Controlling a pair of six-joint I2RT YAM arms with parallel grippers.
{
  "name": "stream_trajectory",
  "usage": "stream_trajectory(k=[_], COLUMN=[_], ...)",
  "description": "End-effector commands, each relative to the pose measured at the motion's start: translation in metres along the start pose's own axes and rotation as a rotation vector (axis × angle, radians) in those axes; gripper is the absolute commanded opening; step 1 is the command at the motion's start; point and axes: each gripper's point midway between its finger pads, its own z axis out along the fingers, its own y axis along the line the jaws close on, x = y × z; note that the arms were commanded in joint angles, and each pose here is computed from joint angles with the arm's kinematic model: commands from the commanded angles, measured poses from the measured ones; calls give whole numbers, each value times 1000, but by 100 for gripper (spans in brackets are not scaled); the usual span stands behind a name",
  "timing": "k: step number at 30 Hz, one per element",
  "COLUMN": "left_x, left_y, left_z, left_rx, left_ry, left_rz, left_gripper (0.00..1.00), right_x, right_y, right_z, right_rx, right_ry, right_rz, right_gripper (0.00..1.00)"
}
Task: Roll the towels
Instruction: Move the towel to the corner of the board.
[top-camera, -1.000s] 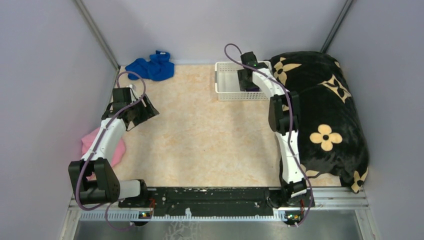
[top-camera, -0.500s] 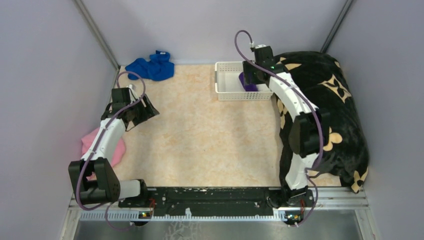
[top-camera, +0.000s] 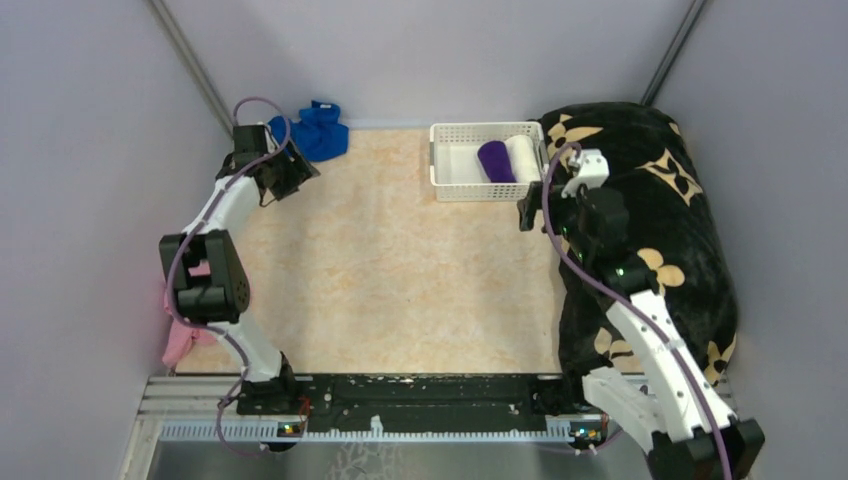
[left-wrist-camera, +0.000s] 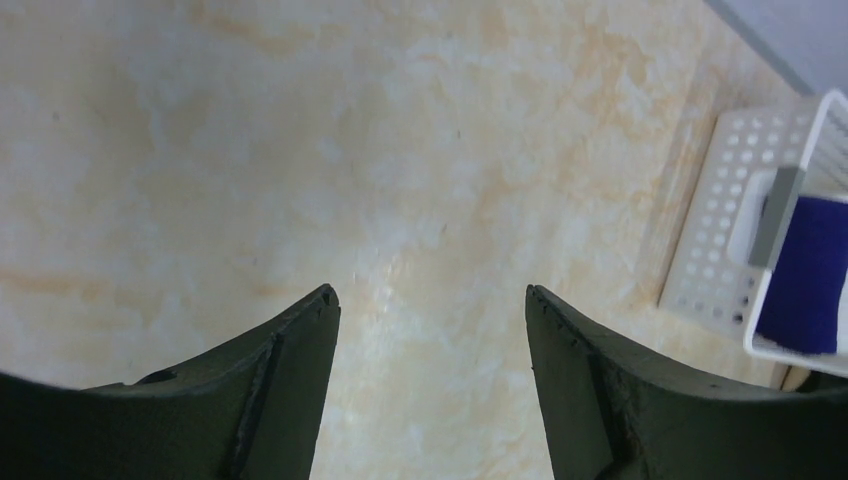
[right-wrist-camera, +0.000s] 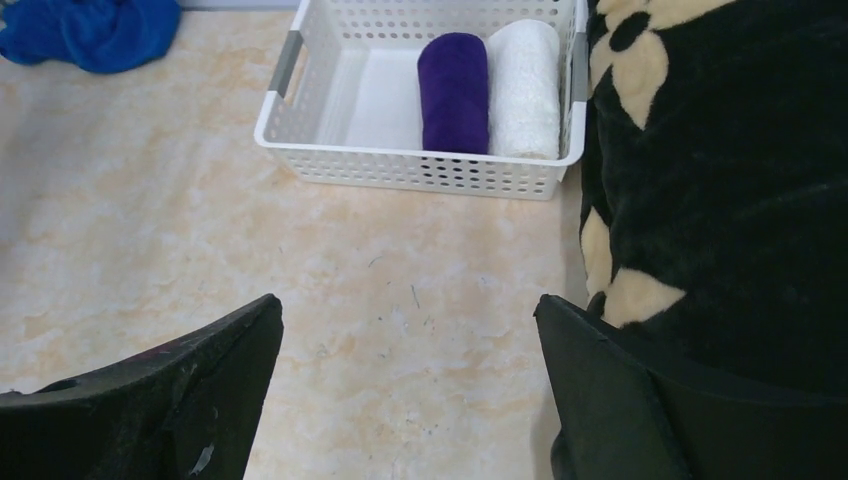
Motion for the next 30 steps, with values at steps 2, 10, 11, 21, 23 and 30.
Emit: stream_trajectory(k=[2,10,11,21,23,30], left_x=[-55,-101,-104,-88,-77,-36], left_y=[-5,18,20,31,20,-28], left_z=[61,152,160,214,206,112], left_rx=[-2,-75,-80,-26,31,119], left_ry=[-103,-221,-228,-190,-156,-93], left_rz=[-60,-22,-21,-89,-81,-47], left_gripper=[74,71,70,31,16,0], right_x=[0,19,20,33,35,48], right_y=[6,16,16,17,18,29], right_z=[-21,-25,-24,-22,-20,-15], right_rx=[-60,-128,-126,-135,-144,-196], right_ry=[-144,-107,-101,-53,-44,24], right_rz=[73,82,77,66,67,86], right_gripper=[97,97,97,95,95,93])
